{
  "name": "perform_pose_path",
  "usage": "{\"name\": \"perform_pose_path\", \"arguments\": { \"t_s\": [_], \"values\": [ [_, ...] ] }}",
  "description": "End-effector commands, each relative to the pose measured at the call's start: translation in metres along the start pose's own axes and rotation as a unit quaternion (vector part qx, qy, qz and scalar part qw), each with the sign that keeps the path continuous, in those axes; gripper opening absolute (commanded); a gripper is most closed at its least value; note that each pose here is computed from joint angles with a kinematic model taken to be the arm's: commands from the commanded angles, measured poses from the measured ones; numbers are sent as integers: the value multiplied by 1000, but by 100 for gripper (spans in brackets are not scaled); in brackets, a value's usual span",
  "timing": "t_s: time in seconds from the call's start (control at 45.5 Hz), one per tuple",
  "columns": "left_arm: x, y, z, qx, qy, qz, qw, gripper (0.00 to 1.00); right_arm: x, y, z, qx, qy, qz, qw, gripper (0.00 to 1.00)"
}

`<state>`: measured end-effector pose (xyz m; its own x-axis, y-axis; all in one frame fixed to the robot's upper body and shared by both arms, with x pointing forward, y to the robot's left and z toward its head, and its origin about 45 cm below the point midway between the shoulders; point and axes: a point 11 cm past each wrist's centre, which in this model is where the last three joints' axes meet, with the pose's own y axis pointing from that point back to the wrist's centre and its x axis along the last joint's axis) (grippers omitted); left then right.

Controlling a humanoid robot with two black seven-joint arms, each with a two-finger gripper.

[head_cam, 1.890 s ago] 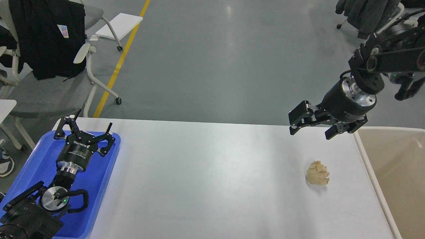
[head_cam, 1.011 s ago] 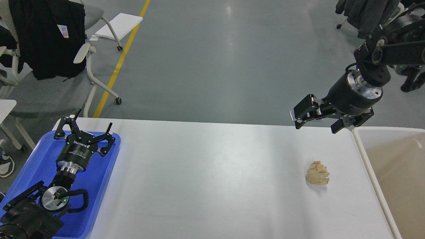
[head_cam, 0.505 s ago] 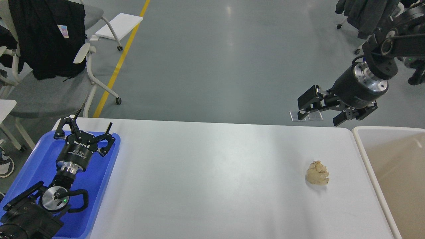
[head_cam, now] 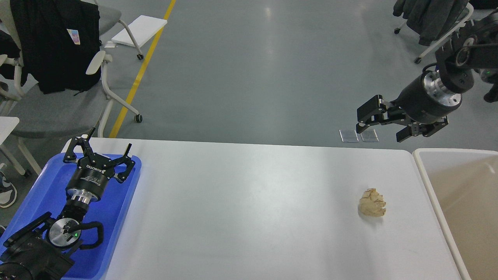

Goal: Tidy desktop
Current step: 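Move the open right gripper toward the crumpled beige paper ball, then lower the right gripper onto the paper ball and close it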

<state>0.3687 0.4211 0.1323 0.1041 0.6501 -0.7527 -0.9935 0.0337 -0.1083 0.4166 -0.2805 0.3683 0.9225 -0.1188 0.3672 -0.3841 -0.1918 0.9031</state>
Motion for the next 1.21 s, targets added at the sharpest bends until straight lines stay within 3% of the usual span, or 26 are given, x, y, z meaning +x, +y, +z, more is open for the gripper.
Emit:
{"name": "perform_pose_path", "arguments": {
  "t_s": [0.0, 0.198, 0.527, 1.187],
  "values": [
    [0, 0, 0, 0, 0, 0, 1000, 99, -1, -29, 21, -20, 9, 16, 1000, 100],
    [0, 0, 0, 0, 0, 0, 1000, 99, -6, -83, 43, -46, 21, 32, 998, 100],
    [0, 0, 0, 0, 0, 0, 1000, 99, -52, -154, 64, -59, 31, 16, 998, 100],
    [0, 0, 0, 0, 0, 0, 1000, 99, -91, -204, 117, -92, 24, 23, 995, 100]
  ]
}}
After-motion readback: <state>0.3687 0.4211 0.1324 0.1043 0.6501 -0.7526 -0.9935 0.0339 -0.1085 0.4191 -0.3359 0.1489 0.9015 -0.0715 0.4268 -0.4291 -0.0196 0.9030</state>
